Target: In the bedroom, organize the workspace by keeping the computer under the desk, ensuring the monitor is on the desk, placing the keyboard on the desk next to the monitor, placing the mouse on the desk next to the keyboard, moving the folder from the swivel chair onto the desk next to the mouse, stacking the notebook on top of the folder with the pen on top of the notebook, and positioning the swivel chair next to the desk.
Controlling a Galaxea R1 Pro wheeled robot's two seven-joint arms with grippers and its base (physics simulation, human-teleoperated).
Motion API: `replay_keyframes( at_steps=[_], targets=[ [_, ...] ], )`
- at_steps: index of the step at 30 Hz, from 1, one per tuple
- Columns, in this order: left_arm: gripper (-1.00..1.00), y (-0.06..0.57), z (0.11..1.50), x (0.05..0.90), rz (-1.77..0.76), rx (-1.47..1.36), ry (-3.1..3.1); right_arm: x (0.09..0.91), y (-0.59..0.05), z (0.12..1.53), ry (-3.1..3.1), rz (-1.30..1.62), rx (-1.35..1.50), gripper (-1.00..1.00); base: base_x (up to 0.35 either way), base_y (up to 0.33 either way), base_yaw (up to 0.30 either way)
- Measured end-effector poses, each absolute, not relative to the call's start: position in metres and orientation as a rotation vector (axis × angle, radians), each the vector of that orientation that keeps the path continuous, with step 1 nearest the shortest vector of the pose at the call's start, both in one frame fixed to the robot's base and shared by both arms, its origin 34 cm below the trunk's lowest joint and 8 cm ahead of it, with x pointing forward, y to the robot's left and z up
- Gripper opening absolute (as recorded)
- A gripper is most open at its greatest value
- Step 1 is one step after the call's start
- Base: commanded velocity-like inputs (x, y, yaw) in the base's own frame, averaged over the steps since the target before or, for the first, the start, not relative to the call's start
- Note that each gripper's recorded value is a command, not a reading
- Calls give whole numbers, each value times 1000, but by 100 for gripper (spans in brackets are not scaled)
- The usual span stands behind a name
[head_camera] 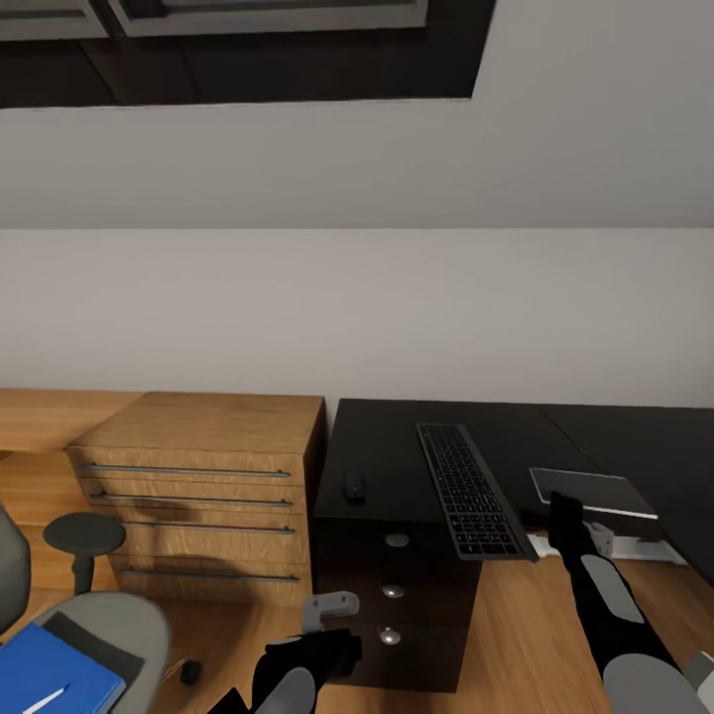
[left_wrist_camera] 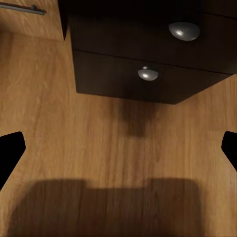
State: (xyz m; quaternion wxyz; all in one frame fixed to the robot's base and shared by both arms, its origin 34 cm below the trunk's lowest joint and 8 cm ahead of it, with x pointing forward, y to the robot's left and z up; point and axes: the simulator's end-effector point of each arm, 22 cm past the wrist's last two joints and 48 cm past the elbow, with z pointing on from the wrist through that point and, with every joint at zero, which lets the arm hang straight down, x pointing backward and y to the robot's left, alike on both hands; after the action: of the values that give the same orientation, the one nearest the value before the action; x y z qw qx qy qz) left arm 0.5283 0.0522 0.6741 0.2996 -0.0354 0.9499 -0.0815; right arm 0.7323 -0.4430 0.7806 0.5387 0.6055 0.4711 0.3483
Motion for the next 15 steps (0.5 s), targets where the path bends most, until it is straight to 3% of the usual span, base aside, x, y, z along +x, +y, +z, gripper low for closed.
replay_keyframes(
  at_steps=[5, 15],
  targets=[
    [100, 51, 674, 528, -218, -93, 2522, 732, -443, 780, 1118, 826, 1444, -100, -115, -83, 0],
    [100, 38, 685, 524, -242, -50, 2498, 729, -439, 763, 1149, 816, 1468, -100, -18, -13, 0]
  ],
)
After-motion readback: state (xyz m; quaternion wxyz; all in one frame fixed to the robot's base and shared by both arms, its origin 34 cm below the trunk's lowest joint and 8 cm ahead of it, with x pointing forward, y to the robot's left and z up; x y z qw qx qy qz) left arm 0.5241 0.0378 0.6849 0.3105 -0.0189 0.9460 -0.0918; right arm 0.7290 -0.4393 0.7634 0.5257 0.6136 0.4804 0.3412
